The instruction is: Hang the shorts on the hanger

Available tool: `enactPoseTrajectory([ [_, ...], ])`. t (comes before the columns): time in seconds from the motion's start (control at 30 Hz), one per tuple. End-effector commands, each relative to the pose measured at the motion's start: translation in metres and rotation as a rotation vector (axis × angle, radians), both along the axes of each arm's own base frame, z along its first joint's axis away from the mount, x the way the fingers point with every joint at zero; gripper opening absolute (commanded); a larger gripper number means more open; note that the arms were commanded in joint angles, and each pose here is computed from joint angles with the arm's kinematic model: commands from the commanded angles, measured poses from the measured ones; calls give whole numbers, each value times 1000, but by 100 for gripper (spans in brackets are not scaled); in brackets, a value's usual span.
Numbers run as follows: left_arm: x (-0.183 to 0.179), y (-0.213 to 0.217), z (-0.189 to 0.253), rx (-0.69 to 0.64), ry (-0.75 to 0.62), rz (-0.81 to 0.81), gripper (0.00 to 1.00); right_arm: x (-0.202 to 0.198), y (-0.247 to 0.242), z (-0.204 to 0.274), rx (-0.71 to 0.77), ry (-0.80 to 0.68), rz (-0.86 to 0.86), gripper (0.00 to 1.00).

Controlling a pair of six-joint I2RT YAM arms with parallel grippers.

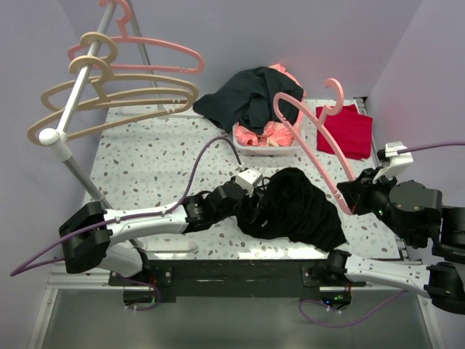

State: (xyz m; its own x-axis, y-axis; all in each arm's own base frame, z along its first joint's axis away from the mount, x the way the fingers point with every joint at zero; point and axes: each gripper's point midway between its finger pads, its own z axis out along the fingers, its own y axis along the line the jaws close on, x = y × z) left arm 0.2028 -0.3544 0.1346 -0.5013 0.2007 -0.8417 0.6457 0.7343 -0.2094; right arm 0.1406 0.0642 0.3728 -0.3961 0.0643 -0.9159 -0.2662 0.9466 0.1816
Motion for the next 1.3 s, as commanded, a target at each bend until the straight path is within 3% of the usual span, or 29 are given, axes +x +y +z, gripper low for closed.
enactPoseTrajectory([
  [0.0, -16, -2, 1, 13, 40, -87, 66, -9, -23, -15, -2, 66, -74, 0],
  [0.13, -21, 12, -10, 72, 66, -68, 67, -14, -33, -15, 4, 80, -88, 0],
  [0.2, -19, 21, -11, 79, 56, -33, 76, -17, -35, -14, 19, 80, -81, 0],
  [0.33, -18, 24, -20, 89, 72, -6, 74, -20, -34, -16, 4, 100, -58, 0],
  [0.4, -14, 19, -27, 85, 79, 5, 63, -22, -32, -17, -4, 110, -40, 0],
  [0.5, 7, 17, -33, 84, 86, 93, 29, -24, -29, -13, -16, 119, -17, 0],
  [0.53, 16, 19, -33, 70, 95, 140, 7, -27, -28, -11, -10, 129, 3, 0],
  [0.57, 26, 23, -35, 68, 99, 186, 0, -28, -23, -12, -23, 144, 15, 0],
  [0.7, 96, 47, -8, 39, 42, 418, 0, -37, -5, -25, -63, 217, 109, 0],
  [0.87, 146, 42, 22, 38, -7, 499, 0, -51, 9, -45, -107, 308, 202, 0],
  [1.27, 175, 61, 37, 33, -16, 521, 0, -54, 7, -89, -151, 381, 162, 0],
])
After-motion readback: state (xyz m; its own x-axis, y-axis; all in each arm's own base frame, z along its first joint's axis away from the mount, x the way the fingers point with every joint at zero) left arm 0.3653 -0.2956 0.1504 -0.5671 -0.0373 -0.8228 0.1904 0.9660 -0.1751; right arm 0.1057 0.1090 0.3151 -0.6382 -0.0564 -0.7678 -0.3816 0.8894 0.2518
